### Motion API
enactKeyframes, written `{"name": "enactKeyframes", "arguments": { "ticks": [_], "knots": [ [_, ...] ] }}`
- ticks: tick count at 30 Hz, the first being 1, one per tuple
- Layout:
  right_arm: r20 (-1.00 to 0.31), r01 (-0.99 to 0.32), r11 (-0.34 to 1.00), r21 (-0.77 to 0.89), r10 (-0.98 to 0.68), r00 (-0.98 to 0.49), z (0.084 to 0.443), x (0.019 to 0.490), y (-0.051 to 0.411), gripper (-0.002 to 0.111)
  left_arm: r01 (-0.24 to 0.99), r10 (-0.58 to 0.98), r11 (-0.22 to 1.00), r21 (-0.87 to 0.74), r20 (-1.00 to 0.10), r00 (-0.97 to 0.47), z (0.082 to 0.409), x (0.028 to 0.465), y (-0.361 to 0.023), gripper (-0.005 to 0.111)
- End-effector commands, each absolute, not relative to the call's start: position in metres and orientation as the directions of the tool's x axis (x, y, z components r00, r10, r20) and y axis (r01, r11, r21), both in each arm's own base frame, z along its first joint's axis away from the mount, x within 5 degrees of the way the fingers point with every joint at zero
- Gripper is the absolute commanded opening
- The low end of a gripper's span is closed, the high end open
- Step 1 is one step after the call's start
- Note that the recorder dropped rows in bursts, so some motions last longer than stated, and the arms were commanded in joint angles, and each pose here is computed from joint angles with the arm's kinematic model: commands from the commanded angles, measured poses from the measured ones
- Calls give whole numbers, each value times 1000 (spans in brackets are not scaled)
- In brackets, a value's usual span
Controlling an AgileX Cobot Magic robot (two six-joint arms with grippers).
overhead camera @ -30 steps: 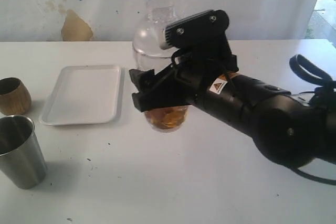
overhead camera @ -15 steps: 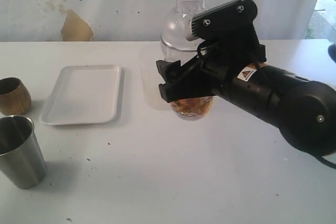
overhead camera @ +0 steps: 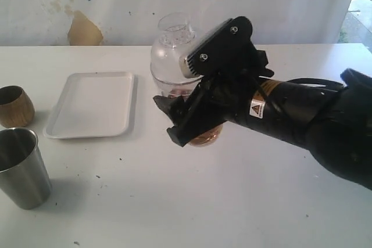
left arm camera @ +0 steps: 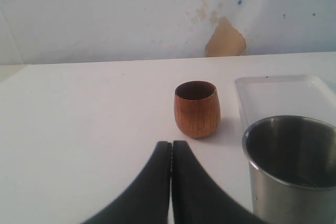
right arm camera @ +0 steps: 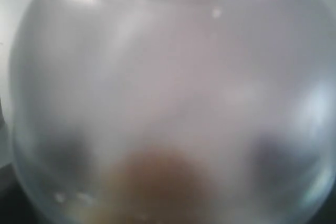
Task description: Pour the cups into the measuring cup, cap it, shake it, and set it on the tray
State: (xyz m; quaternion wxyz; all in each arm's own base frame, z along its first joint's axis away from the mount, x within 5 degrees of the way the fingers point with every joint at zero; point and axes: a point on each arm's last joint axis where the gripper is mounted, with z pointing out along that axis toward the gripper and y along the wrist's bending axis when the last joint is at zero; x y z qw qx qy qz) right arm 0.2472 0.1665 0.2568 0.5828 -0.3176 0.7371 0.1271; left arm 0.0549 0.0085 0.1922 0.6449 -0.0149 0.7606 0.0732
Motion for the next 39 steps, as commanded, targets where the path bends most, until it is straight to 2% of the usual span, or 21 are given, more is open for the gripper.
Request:
{"name": "enactKeyframes", "arguments": {
  "ticks": [1, 4, 7, 10, 15, 16, 21, 25, 34, 39],
  "knots": [
    [-995, -724, 684, -88, -99, 27, 278, 247, 172, 0, -114, 69, 990, 88, -985, -157, 192, 55, 8, 1],
    [-999, -792, 609, -37, -32, 22, 280, 247, 173, 0, -114, 69, 990, 88, -985, -157, 192, 55, 8, 1],
    [-994, -796, 601, -73, -105, 12, 273, 249, 173, 0, -114, 69, 990, 88, -985, -157, 192, 55, 8, 1],
    [-986, -902, 406, -147, -130, 102, 273, 232, 182, 0, -114, 69, 990, 88, -985, -157, 192, 55, 8, 1],
    [-987, -975, 166, -149, 39, 158, 288, 210, 190, 0, -114, 69, 990, 88, -985, -157, 192, 55, 8, 1],
    [-989, -978, 156, -136, 36, 143, 290, 210, 191, 0, -114, 69, 990, 88, -985, -157, 192, 55, 8, 1],
    [-990, -964, 226, -138, -57, 129, 284, 218, 190, 0, -114, 69, 990, 88, -985, -157, 192, 55, 8, 1],
    [-968, -886, 435, -162, -245, 57, 271, 243, 177, 0, -114, 69, 990, 88, -985, -157, 192, 55, 8, 1],
    [-952, -708, 673, -214, -306, -3, 283, 282, 116, 0, -115, 69, 990, 88, -985, -159, 192, 55, 8, 1],
    [-896, -560, 771, -303, -431, -109, 273, 300, 80, 0, -115, 69, 990, 88, -985, -159, 192, 55, 8, 1]
  ]
}}
